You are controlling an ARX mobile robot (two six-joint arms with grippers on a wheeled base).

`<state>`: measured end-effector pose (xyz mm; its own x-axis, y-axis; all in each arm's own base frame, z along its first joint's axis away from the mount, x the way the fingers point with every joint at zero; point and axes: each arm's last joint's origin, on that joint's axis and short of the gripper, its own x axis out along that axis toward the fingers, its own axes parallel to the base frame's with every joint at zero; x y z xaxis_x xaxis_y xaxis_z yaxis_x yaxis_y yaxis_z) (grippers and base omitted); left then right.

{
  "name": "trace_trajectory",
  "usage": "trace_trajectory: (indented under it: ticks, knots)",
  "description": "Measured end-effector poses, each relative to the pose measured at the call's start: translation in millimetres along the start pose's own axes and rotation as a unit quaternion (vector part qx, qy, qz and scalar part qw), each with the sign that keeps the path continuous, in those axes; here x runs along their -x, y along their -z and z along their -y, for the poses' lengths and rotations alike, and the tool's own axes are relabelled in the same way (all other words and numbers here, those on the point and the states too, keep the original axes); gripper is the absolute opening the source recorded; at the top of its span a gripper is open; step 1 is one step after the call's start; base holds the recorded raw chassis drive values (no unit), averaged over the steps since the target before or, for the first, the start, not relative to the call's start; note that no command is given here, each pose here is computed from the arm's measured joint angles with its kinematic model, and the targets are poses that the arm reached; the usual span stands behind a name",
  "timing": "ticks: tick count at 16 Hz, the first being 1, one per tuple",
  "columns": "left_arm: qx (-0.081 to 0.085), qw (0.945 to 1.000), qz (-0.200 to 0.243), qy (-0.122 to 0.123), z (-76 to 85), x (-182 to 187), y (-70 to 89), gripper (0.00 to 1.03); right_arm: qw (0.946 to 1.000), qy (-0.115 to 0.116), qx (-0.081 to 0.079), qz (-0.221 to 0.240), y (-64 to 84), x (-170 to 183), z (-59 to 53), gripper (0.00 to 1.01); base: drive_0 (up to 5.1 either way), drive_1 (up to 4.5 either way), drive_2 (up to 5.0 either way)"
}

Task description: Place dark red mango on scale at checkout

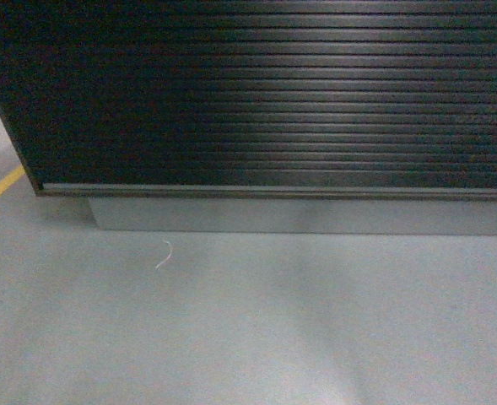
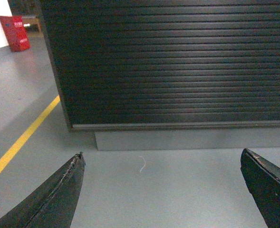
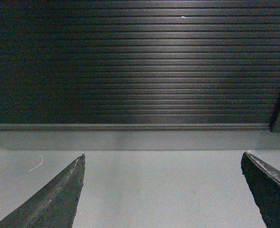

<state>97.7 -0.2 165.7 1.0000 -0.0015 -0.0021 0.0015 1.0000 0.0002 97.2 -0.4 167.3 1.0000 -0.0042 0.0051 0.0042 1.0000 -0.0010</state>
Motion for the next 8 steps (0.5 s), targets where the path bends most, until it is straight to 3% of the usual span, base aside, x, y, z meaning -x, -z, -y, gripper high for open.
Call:
trace_trajectory:
  ticks: [8]
  knots:
    - [0.000,1.0000,0.000,0.000,0.0,0.0,0.0,0.98,1.0000,-0.002,0.000,0.001,-0.2,0.0,-0.3,0.98,0.0,4.24,-4.3]
